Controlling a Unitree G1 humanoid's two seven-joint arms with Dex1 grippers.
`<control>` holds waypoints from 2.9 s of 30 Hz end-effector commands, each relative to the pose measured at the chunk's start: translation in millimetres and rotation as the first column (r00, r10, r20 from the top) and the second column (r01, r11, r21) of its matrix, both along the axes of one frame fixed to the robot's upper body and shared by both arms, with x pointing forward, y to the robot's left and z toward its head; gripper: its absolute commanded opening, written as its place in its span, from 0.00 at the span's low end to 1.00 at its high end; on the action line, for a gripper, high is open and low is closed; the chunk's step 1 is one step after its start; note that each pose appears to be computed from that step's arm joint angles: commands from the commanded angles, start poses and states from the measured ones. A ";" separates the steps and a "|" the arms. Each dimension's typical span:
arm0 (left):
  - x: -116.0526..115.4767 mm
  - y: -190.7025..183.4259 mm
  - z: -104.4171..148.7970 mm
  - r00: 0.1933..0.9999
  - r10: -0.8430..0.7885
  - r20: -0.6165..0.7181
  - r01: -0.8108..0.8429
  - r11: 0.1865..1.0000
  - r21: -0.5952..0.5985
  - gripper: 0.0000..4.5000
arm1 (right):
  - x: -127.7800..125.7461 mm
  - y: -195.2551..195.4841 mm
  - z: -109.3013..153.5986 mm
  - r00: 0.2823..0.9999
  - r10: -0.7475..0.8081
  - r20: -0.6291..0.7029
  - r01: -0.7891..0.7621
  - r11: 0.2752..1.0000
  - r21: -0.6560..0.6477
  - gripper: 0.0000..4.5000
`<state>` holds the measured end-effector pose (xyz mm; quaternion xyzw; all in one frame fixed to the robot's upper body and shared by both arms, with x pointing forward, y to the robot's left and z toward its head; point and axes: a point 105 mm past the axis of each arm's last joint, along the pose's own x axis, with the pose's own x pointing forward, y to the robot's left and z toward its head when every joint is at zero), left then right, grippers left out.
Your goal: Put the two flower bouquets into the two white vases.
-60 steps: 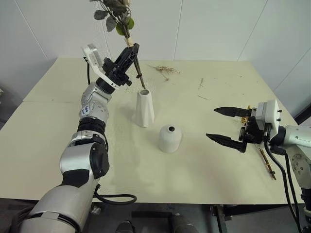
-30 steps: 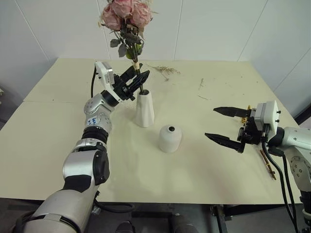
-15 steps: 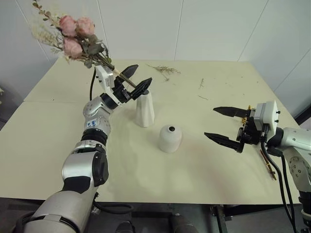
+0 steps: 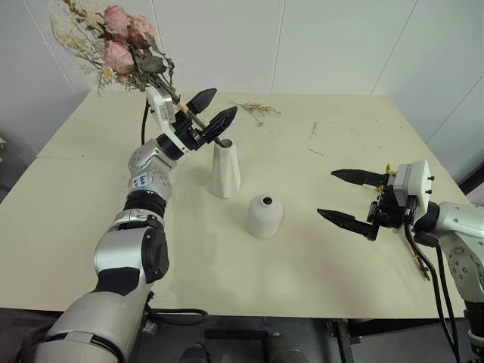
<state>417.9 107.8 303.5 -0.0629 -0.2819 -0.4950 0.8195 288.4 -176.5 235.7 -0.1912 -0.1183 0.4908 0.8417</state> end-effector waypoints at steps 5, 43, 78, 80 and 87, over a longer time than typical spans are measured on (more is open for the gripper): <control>-2.5 -20.1 17.9 0.996 0.012 0.087 -0.026 0.986 0.162 0.99 | -6.1 2.1 11.6 0.998 0.002 0.060 -0.003 1.000 0.025 1.00; -15.6 10.2 -11.5 0.989 -0.077 0.124 -0.019 0.774 0.633 0.99 | -8.8 0.3 6.3 0.997 -0.042 0.066 0.038 0.998 0.057 1.00; -143.6 107.2 -58.8 0.997 -0.049 -0.065 0.078 0.790 0.608 0.99 | 32.6 -167.0 -48.2 0.267 -0.722 -0.638 0.593 0.645 -0.482 1.00; -150.2 108.6 -59.4 0.997 -0.031 -0.067 0.065 0.792 0.607 0.99 | 38.7 -172.9 -55.5 0.252 -0.741 -0.622 0.582 0.630 -0.515 1.00; -168.8 115.0 -57.4 0.997 0.034 -0.069 0.013 0.804 0.595 0.99 | 50.6 -180.3 -84.5 0.218 -0.776 -0.592 0.498 0.610 -0.616 1.00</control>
